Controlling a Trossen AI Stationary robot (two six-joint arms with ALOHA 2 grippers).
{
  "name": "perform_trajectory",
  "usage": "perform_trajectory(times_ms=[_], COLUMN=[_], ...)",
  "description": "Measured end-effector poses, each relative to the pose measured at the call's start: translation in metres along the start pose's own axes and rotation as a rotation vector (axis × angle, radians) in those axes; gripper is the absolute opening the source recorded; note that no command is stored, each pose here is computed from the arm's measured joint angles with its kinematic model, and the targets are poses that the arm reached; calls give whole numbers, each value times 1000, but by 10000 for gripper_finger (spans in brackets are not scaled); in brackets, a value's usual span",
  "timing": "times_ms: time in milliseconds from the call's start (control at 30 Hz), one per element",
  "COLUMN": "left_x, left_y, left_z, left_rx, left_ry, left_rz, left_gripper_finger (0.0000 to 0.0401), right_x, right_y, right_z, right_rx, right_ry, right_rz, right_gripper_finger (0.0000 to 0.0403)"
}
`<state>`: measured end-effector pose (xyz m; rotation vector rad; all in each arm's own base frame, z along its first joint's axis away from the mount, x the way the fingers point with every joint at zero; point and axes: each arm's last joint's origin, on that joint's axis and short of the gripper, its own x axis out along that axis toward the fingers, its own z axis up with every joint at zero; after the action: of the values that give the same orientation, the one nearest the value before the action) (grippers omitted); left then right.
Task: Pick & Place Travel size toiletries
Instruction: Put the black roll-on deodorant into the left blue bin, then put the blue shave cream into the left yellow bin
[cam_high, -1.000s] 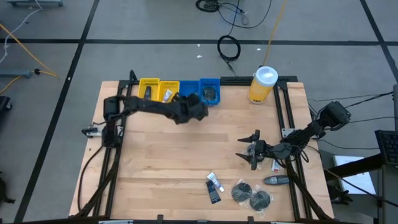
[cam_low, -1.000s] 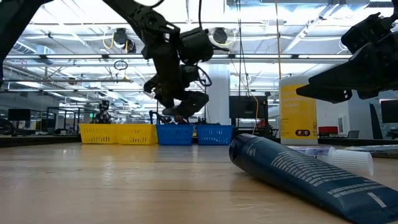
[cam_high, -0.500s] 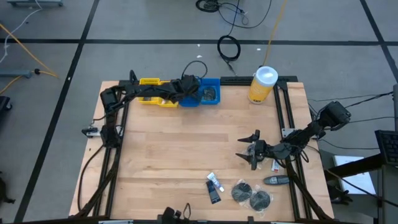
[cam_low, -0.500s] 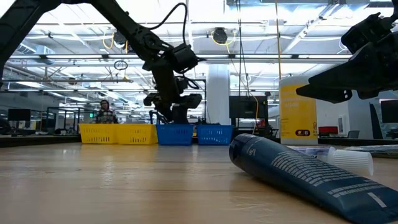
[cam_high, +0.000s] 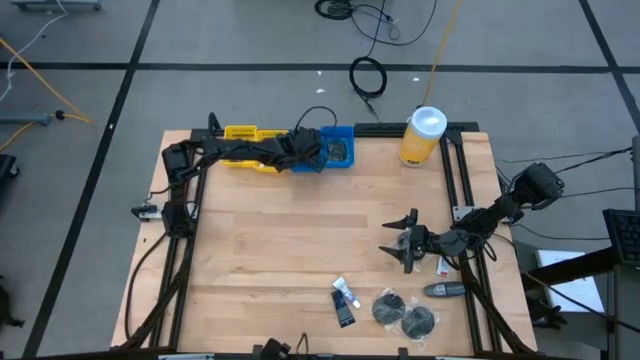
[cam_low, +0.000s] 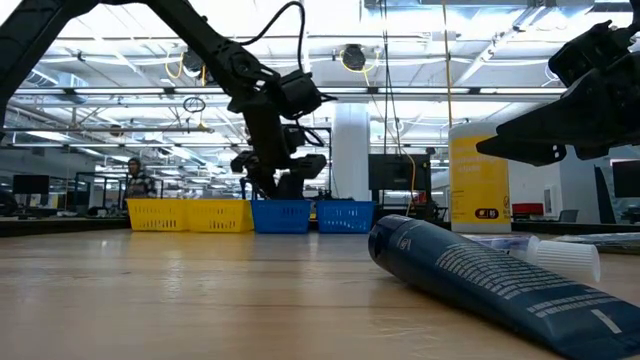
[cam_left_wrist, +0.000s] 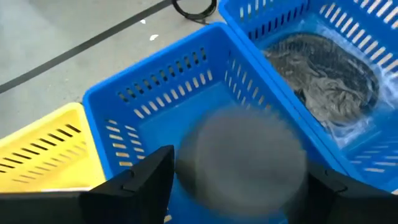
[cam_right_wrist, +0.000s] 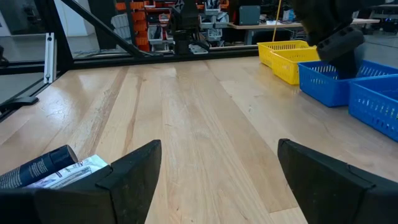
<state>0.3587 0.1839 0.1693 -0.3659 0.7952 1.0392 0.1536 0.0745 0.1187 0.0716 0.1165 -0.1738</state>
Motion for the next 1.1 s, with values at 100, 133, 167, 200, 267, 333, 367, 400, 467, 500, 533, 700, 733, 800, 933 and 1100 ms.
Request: perform_trajectory(times_ms=[100,133,167,200,267,333,367,400,467,500,533,700,733,800,933,1100], left_x=[2,2,3,4,5,4,2,-3,-17,-26,-36,-92,-102,-120,-141,-155], left_y=[2,3,4,5,7,9,10,11,13,14,13,-13,-22,-43,-86,-121], left_z=[-1,-1,0,1,1,3,5,9,18,22,25,21,16,1,-52,-133], left_rx=[0,0,2,6,28,50,62,69,78,86,98,201,227,262,337,397], left_ry=[18,23,28,34,38,30,18,-1,-47,-74,-93,-195,-220,-281,-381,-515], left_rz=[-15,-25,-37,-48,-52,-41,-31,-29,-24,-30,-32,-98,-102,-122,-275,-550], left_gripper_finger=[274,282,291,299,312,321,322,322,318,314,310,284,278,268,249,234], right_x=[0,0,0,0,0,0,0,0,0,0,0,0,0,0,0,0], right_y=[0,0,0,0,0,0,0,0,0,0,0,0,0,-1,-1,0], right_z=[0,0,0,0,0,0,0,0,0,-1,-1,-2,-2,-4,-6,-6], right_rx=[0,0,0,0,0,0,0,-1,-4,-5,-7,-5,-1,10,17,6], right_ry=[0,0,0,0,0,0,0,1,4,5,8,14,19,31,48,55], right_rz=[0,0,0,0,0,0,0,0,-1,-1,-1,-2,-3,-5,-9,22], right_gripper_finger=[313,313,313,313,313,313,313,313,313,313,313,313,313,313,313,313])
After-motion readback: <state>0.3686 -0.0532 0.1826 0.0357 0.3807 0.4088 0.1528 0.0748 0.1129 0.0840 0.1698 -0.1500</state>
